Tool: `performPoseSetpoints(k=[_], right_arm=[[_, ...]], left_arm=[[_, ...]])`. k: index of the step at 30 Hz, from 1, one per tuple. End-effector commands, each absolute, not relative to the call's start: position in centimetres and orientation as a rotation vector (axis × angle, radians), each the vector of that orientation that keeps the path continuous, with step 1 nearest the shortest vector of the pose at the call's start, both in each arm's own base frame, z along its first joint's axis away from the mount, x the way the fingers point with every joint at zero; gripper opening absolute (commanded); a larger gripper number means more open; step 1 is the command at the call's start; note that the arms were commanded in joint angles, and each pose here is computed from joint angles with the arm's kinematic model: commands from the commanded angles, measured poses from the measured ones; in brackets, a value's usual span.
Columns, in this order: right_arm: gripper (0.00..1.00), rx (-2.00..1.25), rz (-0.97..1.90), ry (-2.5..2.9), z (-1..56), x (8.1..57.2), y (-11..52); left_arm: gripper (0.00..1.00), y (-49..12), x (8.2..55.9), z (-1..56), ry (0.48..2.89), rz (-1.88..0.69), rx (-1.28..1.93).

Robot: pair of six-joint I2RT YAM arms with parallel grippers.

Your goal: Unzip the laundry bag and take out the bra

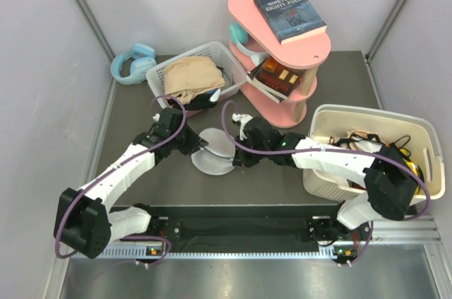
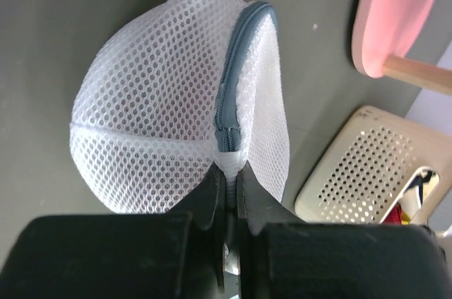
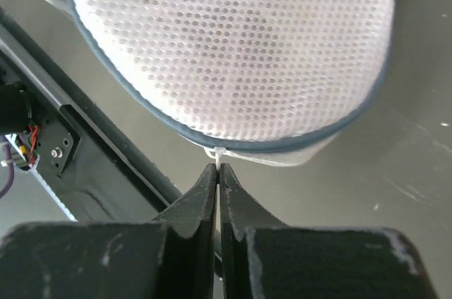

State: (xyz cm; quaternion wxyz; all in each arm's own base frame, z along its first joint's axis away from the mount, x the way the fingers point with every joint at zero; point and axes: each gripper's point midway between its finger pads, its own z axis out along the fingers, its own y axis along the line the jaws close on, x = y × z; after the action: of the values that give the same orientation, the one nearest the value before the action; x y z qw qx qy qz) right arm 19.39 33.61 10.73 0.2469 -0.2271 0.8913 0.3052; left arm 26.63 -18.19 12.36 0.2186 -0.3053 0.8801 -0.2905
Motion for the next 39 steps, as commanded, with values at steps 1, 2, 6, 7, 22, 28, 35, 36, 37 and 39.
performPoseSetpoints(k=[1,2,6,7,22,28,35,36,37,39], right_arm=[[0.0,-0.609,0.858,2.358,12.9,20.1,33.3],[0.0,-0.613,0.864,2.349,13.2,20.1,33.4],[0.0,-0.618,0.853,2.321,14.3,20.4,33.3],[0.0,-0.611,0.825,2.324,14.4,20.6,33.0],[0.0,-0.634,0.88,2.297,15.3,20.5,34.9],[0.0,-0.667,0.938,2.303,15.0,20.2,36.8],[0.0,-0.755,0.965,2.295,15.0,18.5,39.2],[0.0,-0.766,0.966,2.294,15.0,18.3,39.4],[0.0,-0.783,0.968,2.295,14.9,17.9,39.7],[0.0,-0.804,0.973,2.29,15.0,17.6,40.2]], left_arm=[[0.0,-20.0,28.4,14.3,2.393,-0.93,-0.661],[0.0,-20.8,28.5,14.2,2.41,-0.968,-0.62],[0.0,-22.7,30.1,15.6,2.365,-1.071,-0.479],[0.0,-23.0,30.5,16.1,2.343,-1.088,-0.448],[0.77,-22.0,30.1,14.5,2.447,-0.959,-0.429],[0.84,-18.5,27.4,15.5,2.452,-0.79,-0.593],[0.85,-15.9,24.0,14.9,2.461,-0.707,-0.716],[0.86,-15.6,23.4,14.1,2.475,-0.697,-0.729],[0.85,-15.6,23.1,14.2,2.463,-0.715,-0.75],[0.84,-15.9,22.6,13.8,2.461,-0.753,-0.761]])
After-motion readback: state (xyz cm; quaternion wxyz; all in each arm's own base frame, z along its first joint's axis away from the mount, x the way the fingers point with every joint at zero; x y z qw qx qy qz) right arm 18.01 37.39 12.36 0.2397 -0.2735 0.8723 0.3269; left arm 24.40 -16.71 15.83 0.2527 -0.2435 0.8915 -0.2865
